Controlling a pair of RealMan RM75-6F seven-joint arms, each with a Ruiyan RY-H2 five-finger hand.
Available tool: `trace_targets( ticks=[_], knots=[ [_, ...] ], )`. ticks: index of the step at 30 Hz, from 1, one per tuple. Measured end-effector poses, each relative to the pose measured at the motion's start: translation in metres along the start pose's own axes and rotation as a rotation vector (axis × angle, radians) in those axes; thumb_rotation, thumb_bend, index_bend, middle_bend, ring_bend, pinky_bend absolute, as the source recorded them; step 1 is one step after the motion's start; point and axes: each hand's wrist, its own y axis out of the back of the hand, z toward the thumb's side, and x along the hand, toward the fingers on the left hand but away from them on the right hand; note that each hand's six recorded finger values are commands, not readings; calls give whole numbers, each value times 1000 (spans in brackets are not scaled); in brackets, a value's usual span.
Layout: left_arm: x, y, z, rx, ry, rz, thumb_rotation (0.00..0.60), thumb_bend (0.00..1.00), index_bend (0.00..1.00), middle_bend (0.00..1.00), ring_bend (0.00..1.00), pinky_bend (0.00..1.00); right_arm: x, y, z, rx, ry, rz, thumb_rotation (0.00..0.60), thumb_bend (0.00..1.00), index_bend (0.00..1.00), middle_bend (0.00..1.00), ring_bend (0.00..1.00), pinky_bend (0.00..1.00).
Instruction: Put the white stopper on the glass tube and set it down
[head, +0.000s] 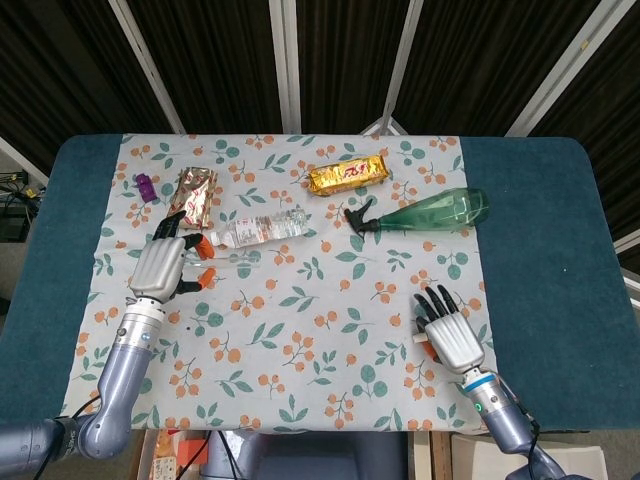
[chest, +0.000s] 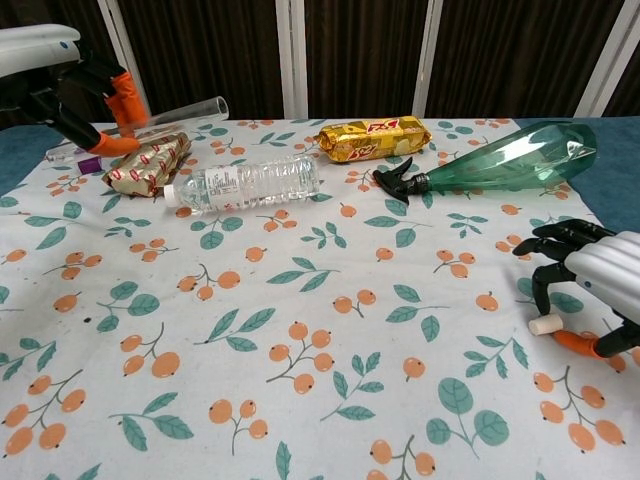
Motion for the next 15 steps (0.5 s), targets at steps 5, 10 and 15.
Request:
trace_targets(
  ticks=[5,10,15],
  knots=[
    [0,0,-1,-2,3,1,600,608,607,499,44,0,0,3,1,-5,4,-14,600,399,623,169,39,0],
    [1,-2,0,-4,6,-5,600,608,607,499,44,0,-1,8,2,-21,7,-42,600,407,647,179,40,0],
    [4,-8,2,-10,8,-19,600,608,607,499,44,0,-3,19,0,-47,-1,-92,600,409,654,185,40,0]
  ],
)
